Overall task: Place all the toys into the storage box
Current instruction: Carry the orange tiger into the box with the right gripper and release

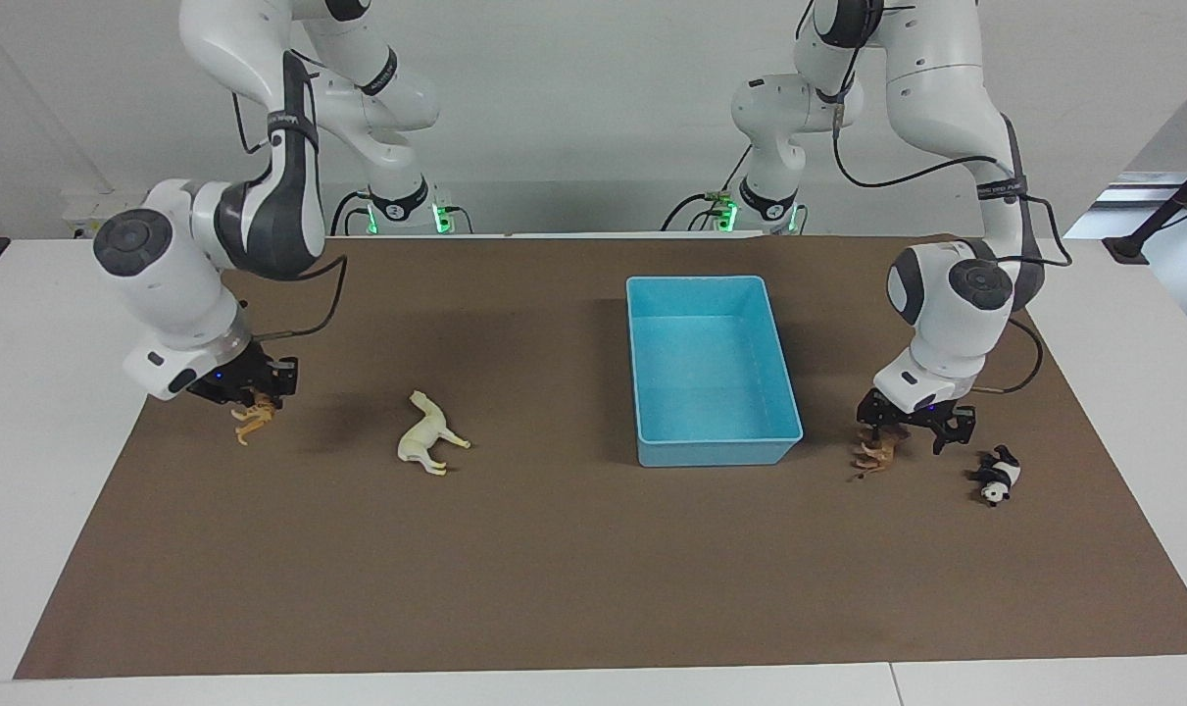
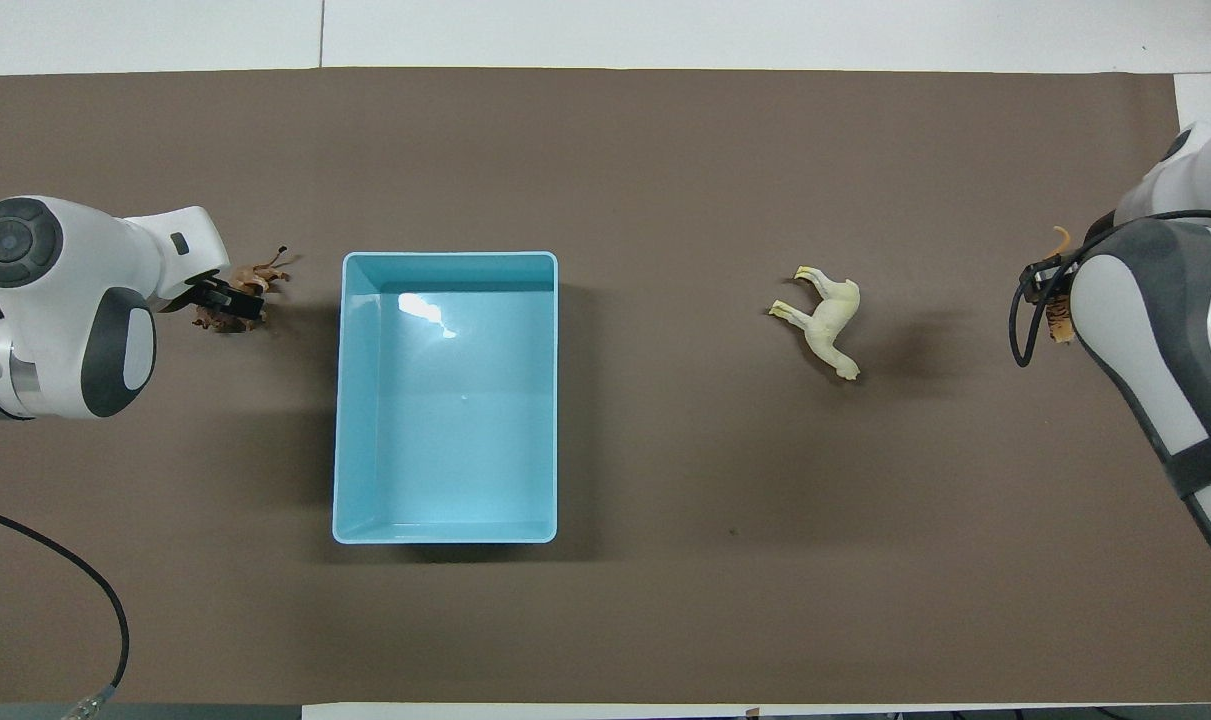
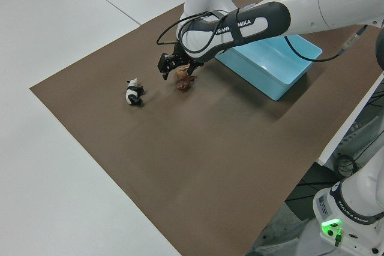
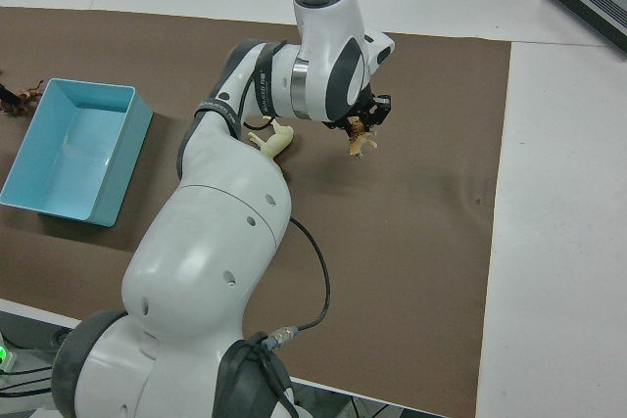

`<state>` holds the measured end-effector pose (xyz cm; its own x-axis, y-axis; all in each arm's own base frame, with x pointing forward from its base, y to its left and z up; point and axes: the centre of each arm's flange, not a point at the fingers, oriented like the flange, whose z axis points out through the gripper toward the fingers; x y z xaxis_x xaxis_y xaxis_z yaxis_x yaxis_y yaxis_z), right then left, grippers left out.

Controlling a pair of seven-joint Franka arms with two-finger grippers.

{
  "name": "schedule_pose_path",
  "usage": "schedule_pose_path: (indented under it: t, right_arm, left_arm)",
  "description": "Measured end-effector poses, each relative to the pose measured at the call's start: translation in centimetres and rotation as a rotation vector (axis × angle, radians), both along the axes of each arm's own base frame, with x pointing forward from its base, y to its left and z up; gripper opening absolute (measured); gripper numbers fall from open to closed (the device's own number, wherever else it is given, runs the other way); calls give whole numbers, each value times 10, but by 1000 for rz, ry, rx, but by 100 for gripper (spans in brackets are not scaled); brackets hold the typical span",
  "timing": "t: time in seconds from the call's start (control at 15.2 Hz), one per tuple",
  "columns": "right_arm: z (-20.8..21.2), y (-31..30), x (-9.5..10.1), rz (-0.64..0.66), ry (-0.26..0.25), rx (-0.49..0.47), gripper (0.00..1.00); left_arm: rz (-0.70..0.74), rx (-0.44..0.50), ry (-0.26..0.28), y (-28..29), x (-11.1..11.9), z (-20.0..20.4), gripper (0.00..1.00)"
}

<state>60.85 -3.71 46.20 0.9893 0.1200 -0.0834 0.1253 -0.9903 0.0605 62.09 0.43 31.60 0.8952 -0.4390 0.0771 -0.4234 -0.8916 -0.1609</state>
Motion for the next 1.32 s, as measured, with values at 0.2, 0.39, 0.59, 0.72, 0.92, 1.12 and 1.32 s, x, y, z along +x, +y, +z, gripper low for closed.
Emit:
schedule_pose_path:
  t: [0.2, 0.39, 0.59, 0.72, 0.92, 1.12, 1.32]
  right_arm:
    - [70, 108, -4, -142, -25, -11, 33]
    - [91, 243, -28, -278, -60, 36, 33]
    - [92, 351, -58, -410, -106, 132, 33]
    - [84, 409, -83, -451, -120, 165, 33]
    - [58, 492, -119, -504, -141, 228, 33]
    - [21, 537, -134, -546, -127, 262, 33]
    - [-26, 567, -133, -543, -145, 303, 33]
  left_arm:
    - [1, 0, 2, 0, 1, 1, 100]
    - [4, -1, 7, -4, 0, 0, 100]
    - [6, -2, 11, -10, -2, -2, 100]
    - [7, -3, 15, -10, -3, -4, 100]
    - [7, -3, 20, -10, -5, -7, 100]
    - [9, -4, 16, -9, -6, -10, 97]
    - [8, -6, 11, -10, -6, -10, 77]
